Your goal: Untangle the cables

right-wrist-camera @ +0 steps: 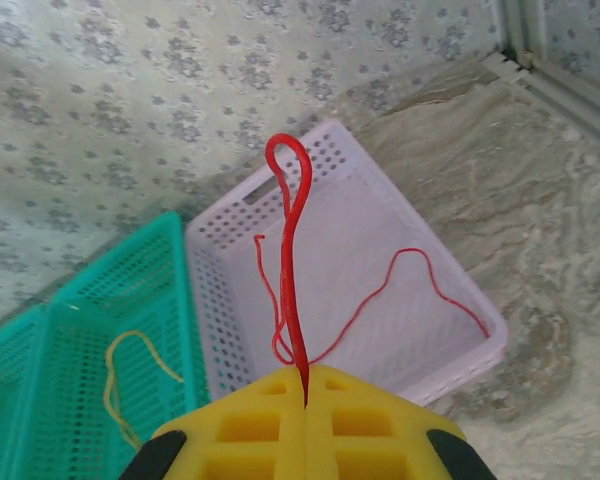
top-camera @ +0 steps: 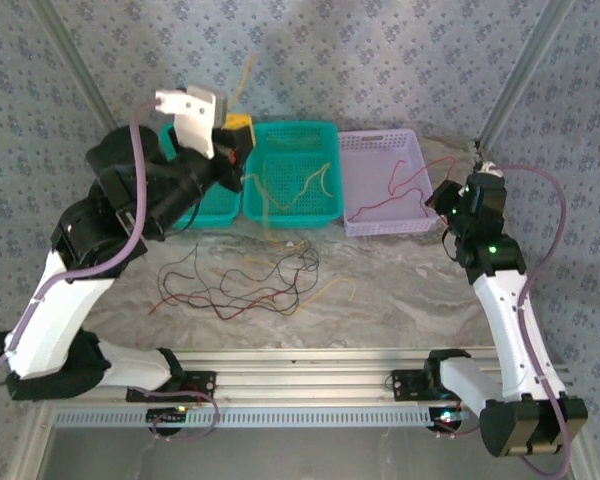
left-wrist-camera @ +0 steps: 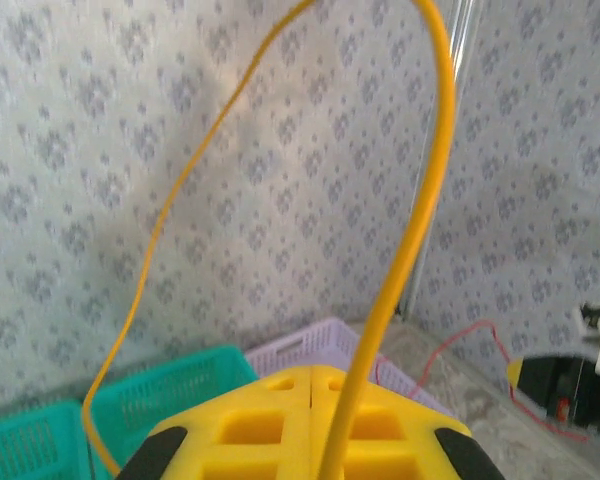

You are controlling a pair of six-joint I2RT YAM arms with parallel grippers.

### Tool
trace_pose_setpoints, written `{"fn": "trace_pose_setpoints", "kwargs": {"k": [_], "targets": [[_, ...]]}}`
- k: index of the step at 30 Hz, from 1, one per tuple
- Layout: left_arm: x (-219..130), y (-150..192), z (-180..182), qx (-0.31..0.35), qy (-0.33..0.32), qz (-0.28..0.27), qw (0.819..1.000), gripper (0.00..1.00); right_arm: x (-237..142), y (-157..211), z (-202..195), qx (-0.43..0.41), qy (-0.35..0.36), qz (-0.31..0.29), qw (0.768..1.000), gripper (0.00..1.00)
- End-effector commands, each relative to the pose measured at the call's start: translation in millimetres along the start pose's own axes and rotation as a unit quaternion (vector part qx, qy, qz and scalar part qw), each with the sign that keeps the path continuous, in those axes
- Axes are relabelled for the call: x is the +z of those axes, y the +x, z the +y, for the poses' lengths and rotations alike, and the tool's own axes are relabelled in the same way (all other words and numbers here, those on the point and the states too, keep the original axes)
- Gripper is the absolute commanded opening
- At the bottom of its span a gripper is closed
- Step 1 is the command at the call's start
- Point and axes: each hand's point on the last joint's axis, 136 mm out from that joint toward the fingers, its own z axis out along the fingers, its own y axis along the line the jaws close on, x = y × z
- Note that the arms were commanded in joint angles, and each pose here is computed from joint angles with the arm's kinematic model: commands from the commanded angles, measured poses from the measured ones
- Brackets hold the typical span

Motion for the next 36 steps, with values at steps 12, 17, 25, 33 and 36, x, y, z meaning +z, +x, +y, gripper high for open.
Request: {"fn": "trace_pose_setpoints", "kwargs": {"k": [12,17,25,33,36], "targets": [[58.3,-20.9,-1.5,0.054,-0.009,-0.001,0.998,0.00,74.1,40.0,-20.9,-0.067,0.074,0.055,0.993,0.00],[65.0,-16.7,-2.6,0.054,-0.009,0.003,0.999,0.00,107.3,64.6,-18.6,-0.088,0.086,0.084,0.989,0.00],[67.0,-10.1,-3.0,0.053,-0.008,0.014,0.998,0.00,155.5,104.8,-28.0,-0.092,0.098,0.148,0.980,0.08],[65.6,-8.1,-3.9,0.049,-0.003,0.019,0.999,0.00,185.3,120.5,-24.0,-0.086,0.090,0.180,0.976,0.14],[68.3,-3.8,-4.9,0.049,-0.002,0.024,0.999,0.00,198.2,121.1,-22.1,-0.087,0.093,0.190,0.973,0.13]]}}
